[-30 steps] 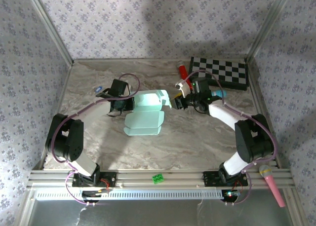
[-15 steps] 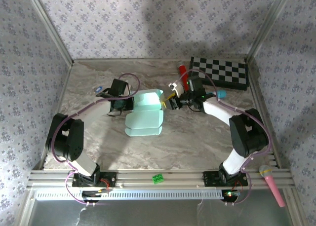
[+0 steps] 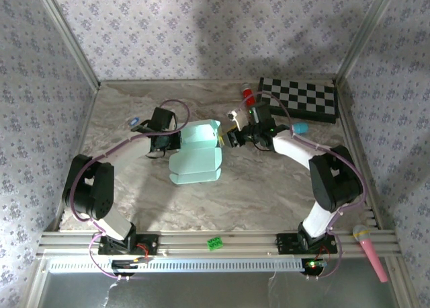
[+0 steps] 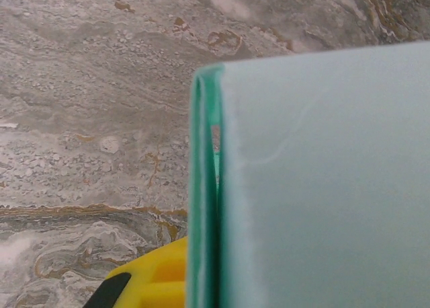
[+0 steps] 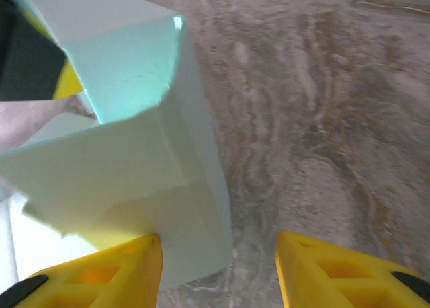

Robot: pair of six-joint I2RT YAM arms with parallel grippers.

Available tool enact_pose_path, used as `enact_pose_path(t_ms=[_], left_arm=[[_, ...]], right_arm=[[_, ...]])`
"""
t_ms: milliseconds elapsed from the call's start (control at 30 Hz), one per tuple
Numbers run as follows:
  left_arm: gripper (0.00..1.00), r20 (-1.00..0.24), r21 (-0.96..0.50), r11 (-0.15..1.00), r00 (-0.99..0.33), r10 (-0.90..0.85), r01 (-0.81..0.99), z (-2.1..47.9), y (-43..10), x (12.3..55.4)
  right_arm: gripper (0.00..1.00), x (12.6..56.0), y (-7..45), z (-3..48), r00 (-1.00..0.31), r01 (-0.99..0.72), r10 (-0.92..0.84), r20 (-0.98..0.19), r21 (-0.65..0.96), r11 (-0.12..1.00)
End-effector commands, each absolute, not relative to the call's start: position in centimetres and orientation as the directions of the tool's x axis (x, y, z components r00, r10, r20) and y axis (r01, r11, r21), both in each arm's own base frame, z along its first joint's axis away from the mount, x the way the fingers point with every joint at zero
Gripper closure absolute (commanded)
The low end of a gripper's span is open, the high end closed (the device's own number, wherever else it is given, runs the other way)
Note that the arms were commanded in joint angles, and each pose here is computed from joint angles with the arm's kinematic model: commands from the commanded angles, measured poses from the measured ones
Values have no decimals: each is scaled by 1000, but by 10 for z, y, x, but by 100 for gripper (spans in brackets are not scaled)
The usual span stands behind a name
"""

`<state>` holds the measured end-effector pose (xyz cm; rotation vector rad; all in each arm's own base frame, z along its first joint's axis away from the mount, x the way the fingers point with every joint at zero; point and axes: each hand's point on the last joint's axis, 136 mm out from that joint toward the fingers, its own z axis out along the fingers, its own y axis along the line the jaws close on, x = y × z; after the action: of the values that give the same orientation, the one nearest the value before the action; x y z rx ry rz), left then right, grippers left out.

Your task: Fold the paper box

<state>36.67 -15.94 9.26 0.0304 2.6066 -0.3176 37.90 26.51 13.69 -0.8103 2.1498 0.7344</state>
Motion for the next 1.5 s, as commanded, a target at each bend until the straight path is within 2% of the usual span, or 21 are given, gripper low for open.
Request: enact_pose_path(t_ms=[0, 300, 400, 533, 600, 967, 1133, 1467], left_arm=[[100, -544, -233, 972, -832, -111, 23, 117, -157, 375], [100, -577, -272, 955, -774, -261, -119, 130, -141, 379], [100, -585, -285, 949, -760, -284, -136, 135, -140, 380], [100, -584, -268, 951, -759, -287, -154, 133, -136, 381], [100, -584, -261, 952, -760, -285, -157, 132, -136, 381], [100, -579, -247, 956, -767, -277, -158, 129, -135, 381], [100, -576, -254, 956, -771, -271, -147, 129, -137, 380], [100, -574, -299, 946, -768, -282, -124, 134, -145, 381]], right_arm=[[50, 390, 239, 154, -578, -616, -238, -780, 227, 754], [54, 359, 253, 160, -682, -583, -146, -717, 412, 700], [60, 348, 266, 156, -691, -591, -156, -706, 426, 685], [76, 342, 275, 158, -673, -603, -170, -720, 400, 690], [78, 340, 278, 161, -662, -611, -172, -730, 392, 688], [84, 338, 293, 168, -614, -644, -196, -765, 341, 685], [86, 339, 299, 156, -641, -638, -205, -740, 365, 678], [88, 349, 284, 126, -703, -551, -183, -687, 363, 752]])
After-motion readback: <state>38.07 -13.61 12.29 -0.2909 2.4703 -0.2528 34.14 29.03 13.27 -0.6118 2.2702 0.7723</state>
